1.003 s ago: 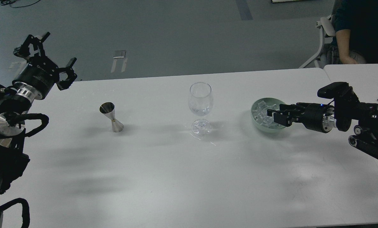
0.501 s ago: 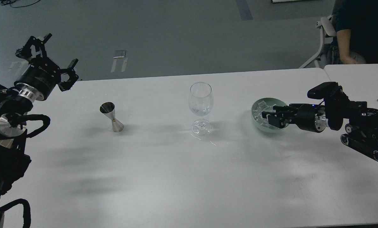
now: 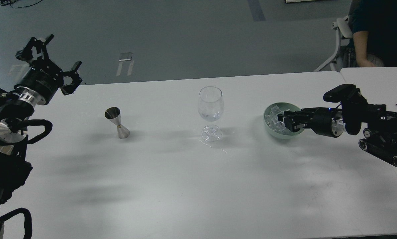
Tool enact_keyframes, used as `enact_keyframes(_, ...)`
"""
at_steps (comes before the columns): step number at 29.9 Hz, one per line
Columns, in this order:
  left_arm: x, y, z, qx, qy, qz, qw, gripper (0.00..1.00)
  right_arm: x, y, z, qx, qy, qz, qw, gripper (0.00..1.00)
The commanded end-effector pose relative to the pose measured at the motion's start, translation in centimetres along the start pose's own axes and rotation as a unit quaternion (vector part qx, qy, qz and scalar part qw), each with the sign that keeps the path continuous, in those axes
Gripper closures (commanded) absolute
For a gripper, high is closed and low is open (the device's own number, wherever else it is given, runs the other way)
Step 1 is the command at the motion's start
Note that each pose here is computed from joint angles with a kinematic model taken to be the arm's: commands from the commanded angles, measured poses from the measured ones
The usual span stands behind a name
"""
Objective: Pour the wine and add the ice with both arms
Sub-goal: 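Reach the right gripper into the green bowl and pinch an ice cube, then lift the ice cube with the right gripper over the wine glass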
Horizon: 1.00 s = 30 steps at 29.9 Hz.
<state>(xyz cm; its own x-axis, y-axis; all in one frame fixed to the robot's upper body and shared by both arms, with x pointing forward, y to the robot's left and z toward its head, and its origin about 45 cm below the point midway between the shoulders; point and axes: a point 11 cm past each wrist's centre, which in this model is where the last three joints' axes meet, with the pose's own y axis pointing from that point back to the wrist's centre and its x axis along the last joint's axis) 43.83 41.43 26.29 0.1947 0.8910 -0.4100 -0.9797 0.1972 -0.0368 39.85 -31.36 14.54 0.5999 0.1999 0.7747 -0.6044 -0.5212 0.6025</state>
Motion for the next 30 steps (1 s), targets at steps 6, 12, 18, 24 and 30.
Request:
enact_keyframes(6, 0.0, 0.0, -0.2, 0.002, 0.001, 0.001, 1.000, 0.02, 0.4, 0.6, 0.6, -0.007, -0.002, 0.004, 1.000, 1.00)
enact_keyframes(12, -0.1, -0.1, -0.1, 0.000, 0.000, -0.001, 1.000, 0.02, 4.5, 2.9, 1.3, -0.011, 0.012, 0.038, 0.999, 1.00)
enact_keyframes(18, -0.2, -0.1, 0.0, -0.001, 0.000, -0.002, 1.000, 0.02, 8.8, 5.9, 0.0, 0.012, 0.019, 0.069, 0.997, 1.00)
enact_keyframes(24, -0.2, -0.2, 0.1, -0.002, -0.001, -0.003, 1.000, 0.02, 16.5, 8.9, -4.7, 0.070, 0.030, 0.100, 0.992, 1.00)
enact_keyframes(30, -0.5, -0.4, 0.3, 0.000, -0.009, -0.005, 1.000, 0.02, 21.7, 8.5, -9.8, 0.115, 0.082, 0.095, 0.985, 1.00)
